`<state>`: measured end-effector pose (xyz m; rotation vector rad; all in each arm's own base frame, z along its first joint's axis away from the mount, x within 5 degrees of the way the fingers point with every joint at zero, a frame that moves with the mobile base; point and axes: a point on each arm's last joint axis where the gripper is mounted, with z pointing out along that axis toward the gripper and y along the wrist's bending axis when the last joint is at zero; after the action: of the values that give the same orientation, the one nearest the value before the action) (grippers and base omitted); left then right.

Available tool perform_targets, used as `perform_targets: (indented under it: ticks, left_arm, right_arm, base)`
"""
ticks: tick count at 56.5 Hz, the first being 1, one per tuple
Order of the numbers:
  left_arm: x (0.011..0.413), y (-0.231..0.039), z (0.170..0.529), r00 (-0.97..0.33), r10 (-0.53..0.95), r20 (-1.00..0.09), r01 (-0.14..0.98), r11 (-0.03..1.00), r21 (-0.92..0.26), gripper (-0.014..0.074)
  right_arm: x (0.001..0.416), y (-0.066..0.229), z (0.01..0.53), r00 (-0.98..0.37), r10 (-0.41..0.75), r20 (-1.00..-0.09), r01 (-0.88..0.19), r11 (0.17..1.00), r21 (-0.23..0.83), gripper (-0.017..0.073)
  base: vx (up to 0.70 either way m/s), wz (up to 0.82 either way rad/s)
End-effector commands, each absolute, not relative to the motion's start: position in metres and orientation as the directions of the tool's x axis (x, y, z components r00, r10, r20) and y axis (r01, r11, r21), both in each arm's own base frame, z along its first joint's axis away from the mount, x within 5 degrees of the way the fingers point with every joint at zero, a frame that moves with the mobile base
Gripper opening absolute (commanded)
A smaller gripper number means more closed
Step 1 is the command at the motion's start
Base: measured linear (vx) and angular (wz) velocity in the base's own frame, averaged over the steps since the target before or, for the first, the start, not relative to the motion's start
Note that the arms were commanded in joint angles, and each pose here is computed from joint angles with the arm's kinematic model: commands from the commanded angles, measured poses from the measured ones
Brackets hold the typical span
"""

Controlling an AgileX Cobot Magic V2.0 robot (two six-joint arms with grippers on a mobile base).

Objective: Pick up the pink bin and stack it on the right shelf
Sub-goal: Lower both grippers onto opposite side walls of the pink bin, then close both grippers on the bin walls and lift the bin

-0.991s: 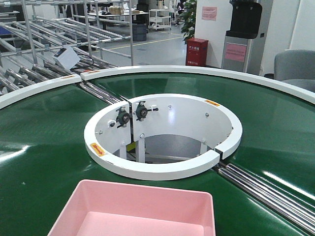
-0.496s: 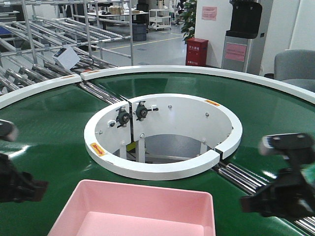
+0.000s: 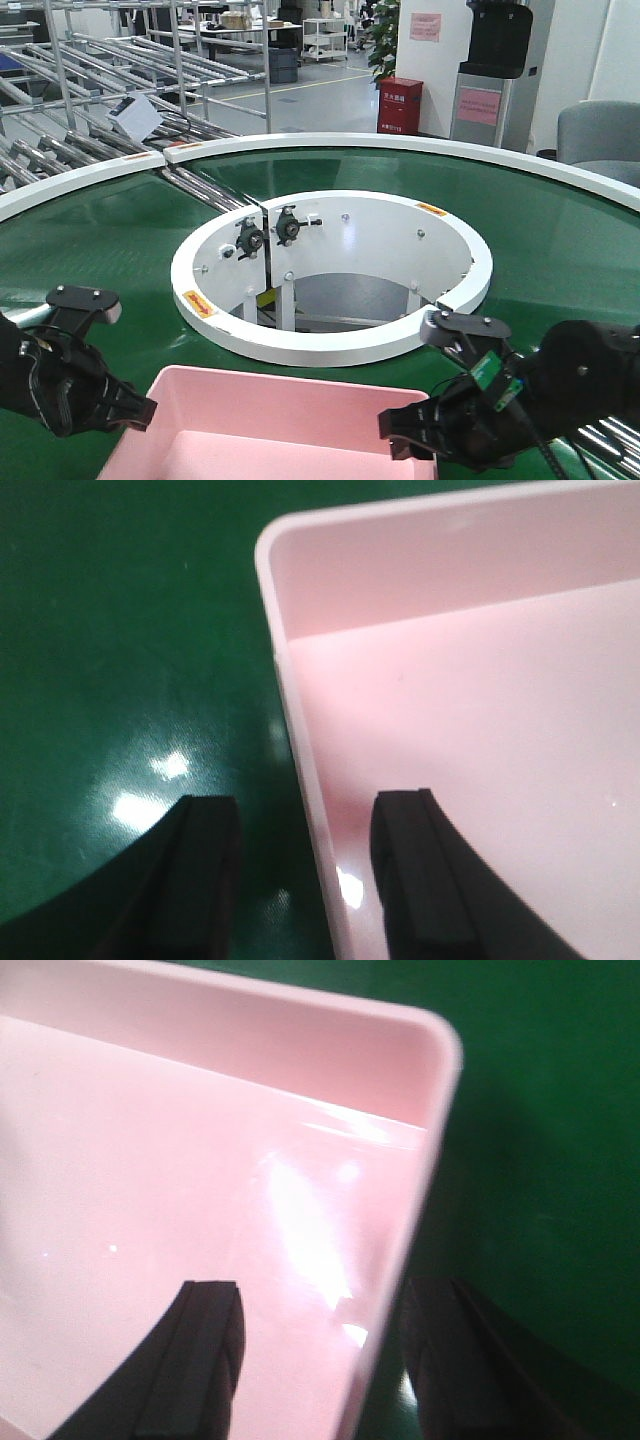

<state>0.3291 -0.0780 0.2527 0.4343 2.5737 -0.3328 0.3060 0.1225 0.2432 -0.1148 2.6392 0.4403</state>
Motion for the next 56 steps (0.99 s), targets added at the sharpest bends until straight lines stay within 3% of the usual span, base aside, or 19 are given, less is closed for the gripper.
perform_targets:
  ticks: [1, 11, 20, 34, 44, 50, 53, 56]
  left_arm:
    - [0.333, -0.081, 0.269, -0.791, 0.203, -0.578, 0.355, 0.921, -0.162, 0.0435]
    - [0.338, -0.082, 0.256, -0.812, 0.206, -0.546, 0.349, 0.922, -0.170, 0.0435]
    - [0.340, -0.083, 0.247, -0.833, 0.206, -0.513, 0.344, 0.920, -0.188, 0.0434]
    - [0.344, -0.088, 0.230, -0.876, 0.163, -0.455, 0.308, 0.914, -0.266, 0.0391]
    - [0.341, -0.091, 0.236, -0.886, 0.141, -0.442, 0.299, 0.902, -0.312, 0.0240]
    - [0.335, -0.093, 0.248, -0.885, 0.119, -0.450, 0.297, 0.889, -0.348, 0.0076]
    - [0.331, -0.094, 0.257, -0.880, 0.109, -0.463, 0.303, 0.879, -0.368, -0.0012]
    - [0.327, -0.095, 0.265, -0.873, 0.096, -0.478, 0.306, 0.871, -0.385, -0.0010]
  right_arm:
    - [0.314, 0.126, 0.259, -0.853, 0.073, -0.517, -0.125, 0.933, 0.338, 0.0433]
    - [0.319, 0.129, 0.234, -0.906, 0.088, -0.415, -0.064, 0.938, 0.340, 0.0430]
    - [0.321, 0.130, 0.225, -0.917, 0.093, -0.388, -0.049, 0.939, 0.341, 0.0405]
    - [0.319, 0.130, 0.224, -0.926, 0.084, -0.368, -0.048, 0.940, 0.337, 0.0221]
    - [0.320, 0.130, 0.227, -0.915, 0.094, -0.392, -0.050, 0.939, 0.341, 0.0076]
    - [0.319, 0.128, 0.235, -0.900, 0.092, -0.426, -0.065, 0.939, 0.339, -0.0009]
    - [0.317, 0.127, 0.244, -0.887, 0.093, -0.453, -0.075, 0.937, 0.341, -0.0015]
    - [0.314, 0.124, 0.254, -0.871, 0.098, -0.482, -0.085, 0.936, 0.343, -0.0013]
  base:
    - [0.00, 0.00]
    - [0.00, 0.00]
    - [0.00, 0.00]
    - [0.00, 0.00]
    - [0.00, 0.00]
    - [0.00, 0.00]
    - [0.00, 0.00]
    - [0.00, 0.00]
